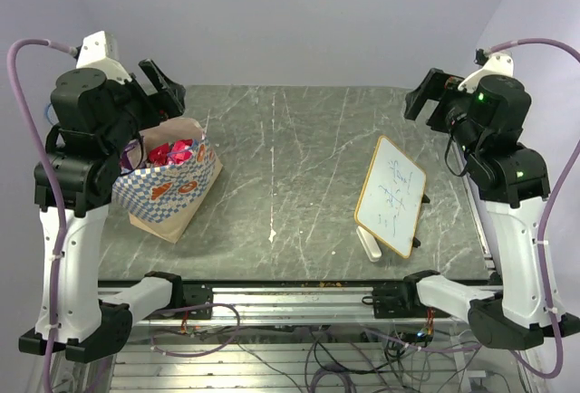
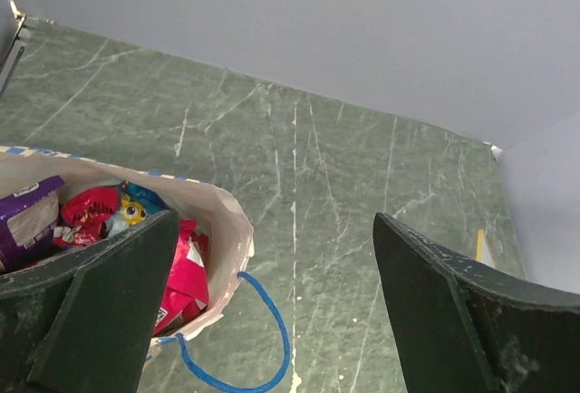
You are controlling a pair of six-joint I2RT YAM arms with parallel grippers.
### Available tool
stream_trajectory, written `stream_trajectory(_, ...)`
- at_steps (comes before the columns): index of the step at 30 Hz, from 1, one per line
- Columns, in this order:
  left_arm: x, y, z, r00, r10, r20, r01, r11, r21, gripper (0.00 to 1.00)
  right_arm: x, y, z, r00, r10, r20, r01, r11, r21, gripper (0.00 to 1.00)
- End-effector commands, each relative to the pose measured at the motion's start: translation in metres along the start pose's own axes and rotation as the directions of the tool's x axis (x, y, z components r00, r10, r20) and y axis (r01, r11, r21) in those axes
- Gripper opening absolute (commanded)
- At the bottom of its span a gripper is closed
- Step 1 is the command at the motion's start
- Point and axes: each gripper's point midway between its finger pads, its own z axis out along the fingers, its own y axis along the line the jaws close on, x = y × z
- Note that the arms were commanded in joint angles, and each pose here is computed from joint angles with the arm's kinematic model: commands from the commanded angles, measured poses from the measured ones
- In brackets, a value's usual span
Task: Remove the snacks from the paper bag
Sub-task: Move the paper bag to the center of the board.
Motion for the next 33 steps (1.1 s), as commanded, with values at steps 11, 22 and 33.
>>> stream_trajectory(11,0.019,-0.002,-0.013,0.997,-0.072,-0.033,0.071,0.997,-0.027,0.99,0.051,-0.005,-0.045,0.987,0.040,-0.155,-0.054,0.995,-0.085,1.00)
stream_trajectory(22,0.051,0.029,-0.049,0.986,-0.019,-0.163,-0.006,0.989,-0.147,1.00,0.088,0.014,-0.062,0.951,0.074,-0.301,-0.135,0.973,-0.186,1.00)
stream_trajectory(33,0.097,0.019,-0.046,0.940,0.114,-0.320,-0.114,0.993,0.018,0.96,0.088,0.021,-0.059,0.945,-0.029,-0.326,-0.061,0.963,-0.261,1.00)
